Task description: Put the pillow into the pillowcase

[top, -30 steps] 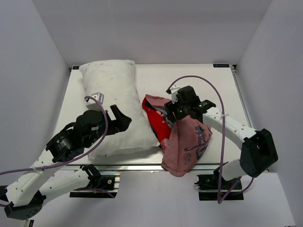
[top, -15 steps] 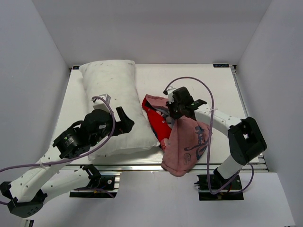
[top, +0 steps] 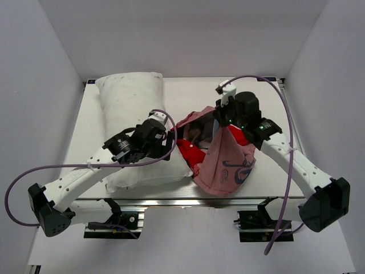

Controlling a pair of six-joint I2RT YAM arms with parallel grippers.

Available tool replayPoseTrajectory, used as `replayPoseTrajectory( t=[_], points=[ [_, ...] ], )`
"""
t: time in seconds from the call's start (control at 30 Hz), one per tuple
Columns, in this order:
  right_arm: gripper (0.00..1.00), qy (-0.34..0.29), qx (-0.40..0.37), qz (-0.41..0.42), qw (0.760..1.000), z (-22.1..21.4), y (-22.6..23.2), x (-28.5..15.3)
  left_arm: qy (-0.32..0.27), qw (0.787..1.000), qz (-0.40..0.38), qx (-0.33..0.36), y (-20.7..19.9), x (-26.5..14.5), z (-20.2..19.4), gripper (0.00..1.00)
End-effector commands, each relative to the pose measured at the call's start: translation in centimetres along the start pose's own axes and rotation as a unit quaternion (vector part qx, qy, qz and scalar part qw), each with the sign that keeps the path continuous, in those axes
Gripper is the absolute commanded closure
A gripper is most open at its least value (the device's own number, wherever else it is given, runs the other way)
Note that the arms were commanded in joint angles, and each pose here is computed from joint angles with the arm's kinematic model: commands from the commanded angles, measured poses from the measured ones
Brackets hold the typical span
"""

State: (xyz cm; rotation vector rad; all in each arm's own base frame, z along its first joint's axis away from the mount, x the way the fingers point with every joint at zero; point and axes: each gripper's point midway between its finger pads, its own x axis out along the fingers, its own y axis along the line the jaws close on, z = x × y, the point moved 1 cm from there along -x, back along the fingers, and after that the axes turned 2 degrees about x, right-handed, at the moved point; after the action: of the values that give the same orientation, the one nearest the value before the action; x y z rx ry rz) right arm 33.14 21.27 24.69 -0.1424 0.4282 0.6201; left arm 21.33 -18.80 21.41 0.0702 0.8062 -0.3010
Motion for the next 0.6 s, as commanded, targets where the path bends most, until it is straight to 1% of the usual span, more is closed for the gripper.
replayPoseTrajectory(
  t=[0.0, 0.17, 0.37, 0.4, 0.43, 0.47, 0.57],
  points=[
    [1.00, -0.053, 0.010, 0.003, 0.999, 3.5, -0.6, -2.0, -0.037, 0.995, 0.006, 0.092, 0.5, -0.3, 2.5, 0.02],
    [1.00, -0.054, 0.021, 0.009, 0.998, 2.7, -0.6, -3.2, -0.060, 0.984, 0.006, 0.169, 0.4, 1.0, 3.5, 0.02],
    [1.00, -0.055, 0.038, -0.004, 0.998, 2.3, -1.9, -4.1, -0.016, 0.972, 0.022, 0.235, 1.4, 3.0, 0.9, 0.02],
    [1.00, -0.051, 0.043, -0.004, 0.998, 2.1, -2.0, -4.2, -0.015, 0.971, 0.029, 0.237, 1.6, 3.2, 0.8, 0.02],
    [1.00, -0.049, 0.046, 0.000, 0.998, 1.9, -1.9, -4.3, -0.014, 0.965, 0.041, 0.259, 2.2, 3.2, 0.9, 0.02],
    [1.00, -0.049, 0.046, -0.001, 0.998, 1.8, -2.0, -4.4, -0.012, 0.963, 0.048, 0.266, 2.4, 3.4, 0.7, 0.02],
    [1.00, -0.046, 0.050, 0.003, 0.998, 1.4, -1.9, -4.5, 0.001, 0.955, 0.052, 0.294, 2.7, 4.2, 0.1, 0.02]
  ],
)
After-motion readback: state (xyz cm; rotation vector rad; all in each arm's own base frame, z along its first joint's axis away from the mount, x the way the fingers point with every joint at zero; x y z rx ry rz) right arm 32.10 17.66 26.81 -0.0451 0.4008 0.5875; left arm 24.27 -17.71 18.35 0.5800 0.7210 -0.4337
